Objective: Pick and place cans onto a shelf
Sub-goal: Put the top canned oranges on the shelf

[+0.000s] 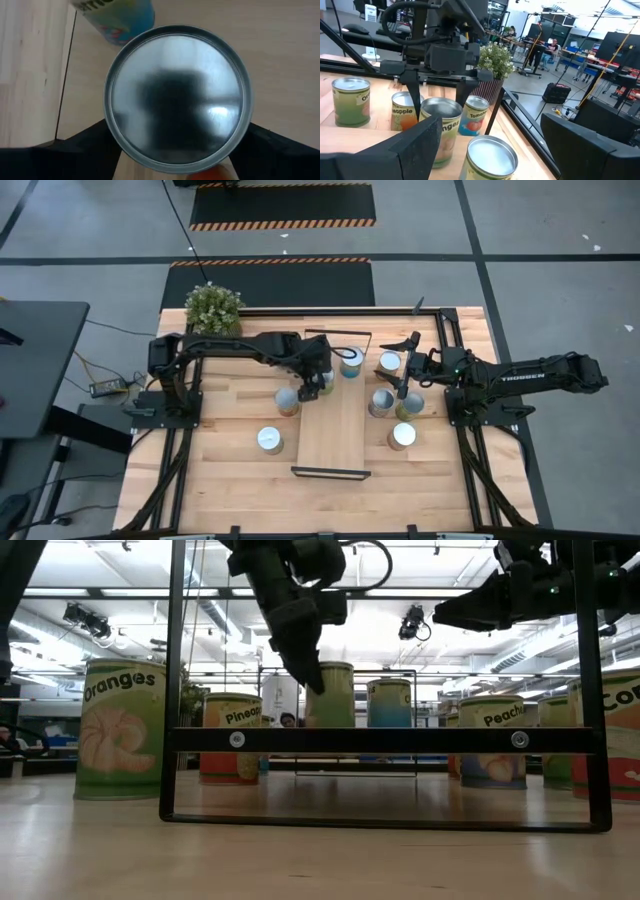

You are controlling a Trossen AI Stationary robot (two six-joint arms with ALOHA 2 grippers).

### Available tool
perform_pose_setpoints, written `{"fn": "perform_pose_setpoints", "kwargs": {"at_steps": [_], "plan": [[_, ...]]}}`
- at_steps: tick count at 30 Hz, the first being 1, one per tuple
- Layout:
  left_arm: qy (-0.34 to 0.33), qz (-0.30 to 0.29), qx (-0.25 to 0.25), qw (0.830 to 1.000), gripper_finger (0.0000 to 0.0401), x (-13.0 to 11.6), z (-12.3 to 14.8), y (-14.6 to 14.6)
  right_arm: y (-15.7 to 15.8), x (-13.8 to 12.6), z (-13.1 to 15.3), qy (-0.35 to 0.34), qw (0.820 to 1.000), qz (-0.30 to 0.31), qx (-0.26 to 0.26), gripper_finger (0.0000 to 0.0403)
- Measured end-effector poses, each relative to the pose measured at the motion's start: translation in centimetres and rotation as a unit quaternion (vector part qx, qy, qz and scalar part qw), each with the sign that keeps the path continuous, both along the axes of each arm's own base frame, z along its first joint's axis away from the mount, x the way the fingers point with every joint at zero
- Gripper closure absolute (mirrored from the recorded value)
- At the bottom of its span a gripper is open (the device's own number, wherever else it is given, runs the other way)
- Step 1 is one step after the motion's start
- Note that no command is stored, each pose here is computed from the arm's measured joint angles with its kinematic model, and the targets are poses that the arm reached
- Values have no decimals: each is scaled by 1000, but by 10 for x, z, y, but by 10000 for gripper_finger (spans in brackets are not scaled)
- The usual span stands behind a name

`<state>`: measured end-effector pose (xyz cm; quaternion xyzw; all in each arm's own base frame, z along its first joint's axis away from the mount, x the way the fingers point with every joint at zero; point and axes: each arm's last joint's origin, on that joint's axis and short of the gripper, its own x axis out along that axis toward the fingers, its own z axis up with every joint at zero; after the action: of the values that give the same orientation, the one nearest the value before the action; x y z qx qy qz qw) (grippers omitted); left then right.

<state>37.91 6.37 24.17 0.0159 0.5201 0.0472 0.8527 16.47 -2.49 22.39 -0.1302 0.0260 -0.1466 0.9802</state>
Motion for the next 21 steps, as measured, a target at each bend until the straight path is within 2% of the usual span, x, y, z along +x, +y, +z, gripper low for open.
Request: {"fn": "perform_pose_setpoints", "kwargs": {"at_steps": [4, 7, 15, 19, 21], "plan": [[5, 0, 0, 1000, 42, -1, 2, 1, 0, 0, 0, 0, 1000, 0, 0, 57], [9, -16, 20, 1000, 26, -1, 2, -1, 0, 0, 0, 0, 1000, 0, 1, 57], [21, -27, 142, 989, 21, -5, 16, -16, 0, 0, 0, 2, 1000, 0, 1, 57], [21, -9, 182, 983, 21, -6, 20, -20, 0, 0, -1, 3, 1000, 4, 3, 57], [24, -1, 187, 982, 21, -6, 19, -20, 1, 0, -1, 3, 1000, 9, 4, 57]]}}
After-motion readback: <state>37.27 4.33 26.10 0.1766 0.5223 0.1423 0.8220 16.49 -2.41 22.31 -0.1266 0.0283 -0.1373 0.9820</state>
